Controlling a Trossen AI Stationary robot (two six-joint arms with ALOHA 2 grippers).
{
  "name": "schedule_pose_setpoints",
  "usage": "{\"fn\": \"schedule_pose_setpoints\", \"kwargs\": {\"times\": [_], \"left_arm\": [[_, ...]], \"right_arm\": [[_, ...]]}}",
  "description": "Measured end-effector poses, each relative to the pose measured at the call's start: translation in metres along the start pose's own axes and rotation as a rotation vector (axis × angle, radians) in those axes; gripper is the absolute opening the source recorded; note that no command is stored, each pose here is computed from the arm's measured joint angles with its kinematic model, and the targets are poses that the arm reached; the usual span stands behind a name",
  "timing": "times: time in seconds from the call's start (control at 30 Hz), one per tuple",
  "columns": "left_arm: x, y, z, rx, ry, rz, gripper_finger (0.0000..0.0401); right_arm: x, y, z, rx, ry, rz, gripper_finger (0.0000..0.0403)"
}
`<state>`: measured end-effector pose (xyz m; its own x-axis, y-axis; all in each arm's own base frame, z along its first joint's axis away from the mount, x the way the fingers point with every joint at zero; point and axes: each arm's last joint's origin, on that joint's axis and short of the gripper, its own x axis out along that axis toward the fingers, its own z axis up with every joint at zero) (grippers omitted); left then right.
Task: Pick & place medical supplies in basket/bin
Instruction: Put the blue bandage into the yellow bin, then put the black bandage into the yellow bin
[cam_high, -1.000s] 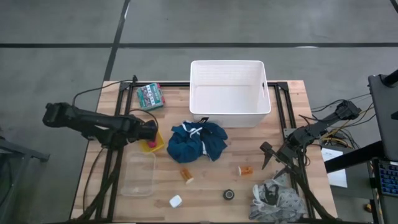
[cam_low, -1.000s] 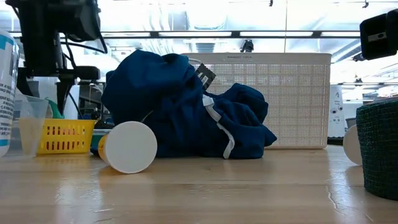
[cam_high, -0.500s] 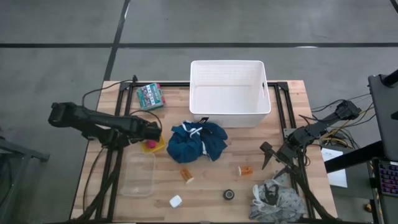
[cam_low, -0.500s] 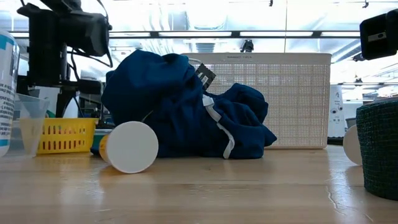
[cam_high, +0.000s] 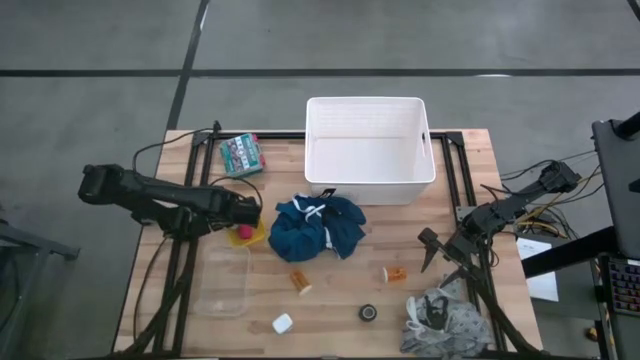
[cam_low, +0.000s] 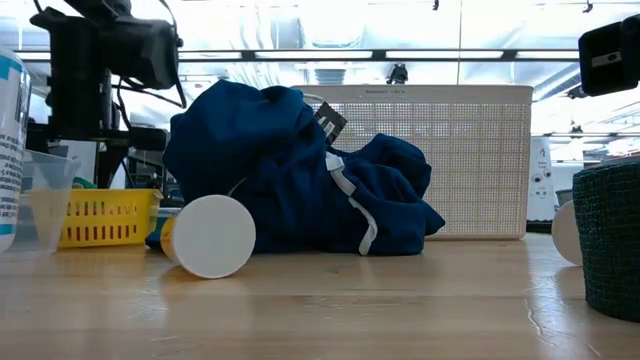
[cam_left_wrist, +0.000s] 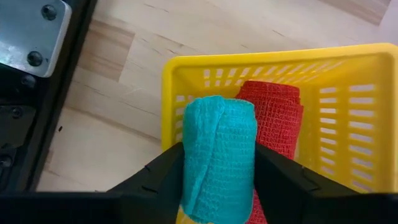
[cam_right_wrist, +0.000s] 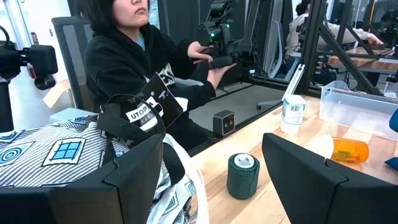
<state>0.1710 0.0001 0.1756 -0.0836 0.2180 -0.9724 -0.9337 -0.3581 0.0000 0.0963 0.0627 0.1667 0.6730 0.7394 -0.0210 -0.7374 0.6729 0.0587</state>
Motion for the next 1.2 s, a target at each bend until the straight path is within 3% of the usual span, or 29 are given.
{"fn": "schedule_pose_setpoints", "kwargs": {"times": [0.27, 0.87, 1.03, 1.2], "left_arm": [[0.0, -0.001, -0.001, 0.02, 0.015, -0.011, 0.0242], [-0.039, -0.014, 0.005, 0.105, -0.047, -0.058, 0.0238], [-0.053, -0.021, 0.007, 0.182, -0.095, -0.123, 0.0238], [-0.064, -0.03, 0.008, 0.374, -0.227, -0.224, 0.0238]], "right_arm": [[0.0, 0.0, 0.0, 0.0, 0.0, 0.0, 0.0272], [0.0, 0.0, 0.0, 0.0, 0.0, 0.0, 0.0272], [0.0, 0.0, 0.0, 0.0, 0.0, 0.0, 0.0272], [0.0, 0.0, 0.0, 0.0, 0.0, 0.0, 0.0272]]}}
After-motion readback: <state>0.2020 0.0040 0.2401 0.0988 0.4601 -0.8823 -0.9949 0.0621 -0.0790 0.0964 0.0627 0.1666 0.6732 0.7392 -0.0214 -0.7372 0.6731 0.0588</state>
